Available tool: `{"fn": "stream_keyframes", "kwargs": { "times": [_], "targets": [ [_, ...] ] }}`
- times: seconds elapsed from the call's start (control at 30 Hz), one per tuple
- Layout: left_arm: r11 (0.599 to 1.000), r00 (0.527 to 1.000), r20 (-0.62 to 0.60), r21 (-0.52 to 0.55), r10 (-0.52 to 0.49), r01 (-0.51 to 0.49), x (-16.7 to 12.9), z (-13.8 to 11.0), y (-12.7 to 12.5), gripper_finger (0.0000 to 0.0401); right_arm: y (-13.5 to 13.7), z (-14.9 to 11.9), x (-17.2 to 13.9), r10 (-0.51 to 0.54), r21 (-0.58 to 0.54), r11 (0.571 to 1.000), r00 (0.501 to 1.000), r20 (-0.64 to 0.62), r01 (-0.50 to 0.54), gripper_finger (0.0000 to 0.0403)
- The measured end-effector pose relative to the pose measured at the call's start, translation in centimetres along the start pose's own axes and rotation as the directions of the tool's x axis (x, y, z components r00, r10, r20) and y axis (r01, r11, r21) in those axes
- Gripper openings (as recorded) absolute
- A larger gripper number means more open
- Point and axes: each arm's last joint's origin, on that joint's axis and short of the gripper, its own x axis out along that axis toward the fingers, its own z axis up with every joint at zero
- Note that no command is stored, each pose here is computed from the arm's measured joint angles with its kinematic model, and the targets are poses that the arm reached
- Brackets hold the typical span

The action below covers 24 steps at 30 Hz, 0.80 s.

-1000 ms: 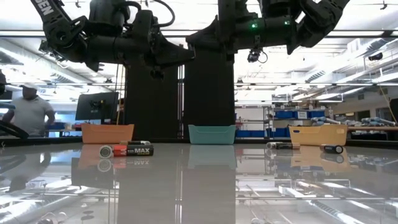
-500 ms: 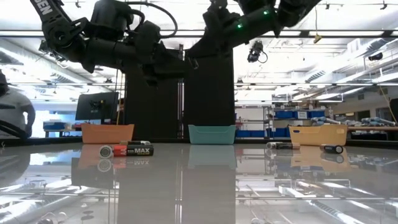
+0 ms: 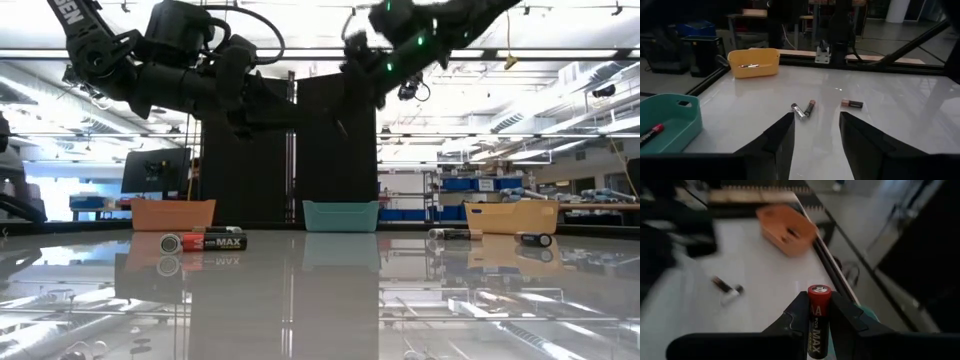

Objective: Sort batteries
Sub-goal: Put the red battery into the green bin

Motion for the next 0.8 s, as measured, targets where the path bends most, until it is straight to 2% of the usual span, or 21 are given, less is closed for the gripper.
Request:
{"fn": "stream_keyframes", "kwargs": {
  "times": [0.13, 0.33, 0.6, 0.8],
  "targets": [
    [1.000, 1.000, 0.000, 0.007, 0.001, -0.001, 0.0, 0.0, 0.0, 0.0163, -2.7, -2.5, 1.7, -0.002, 0.048, 0.999, 0.995, -0.099, 0.007, 0.0059],
    [1.000, 1.000, 0.002, 0.012, 0.002, -0.002, 0.0, 0.0, 0.0, 0.0163, -4.3, -5.6, 4.9, 0.016, 0.033, 0.999, 0.966, -0.259, -0.007, 0.0059],
    [0.999, 1.000, 0.003, 0.033, 0.005, -0.005, 0.0, 0.0, 0.1, 0.0163, -7.0, -6.1, 8.7, 0.027, -0.031, 0.999, 0.904, -0.426, -0.044, 0.0059],
    [0.999, 1.000, 0.003, 0.032, 0.005, -0.005, 0.0, 0.0, 0.1, 0.0163, -8.5, -6.9, 11.4, 0.060, -0.032, 0.995, 0.840, -0.539, -0.092, 0.0059]
  ]
}}
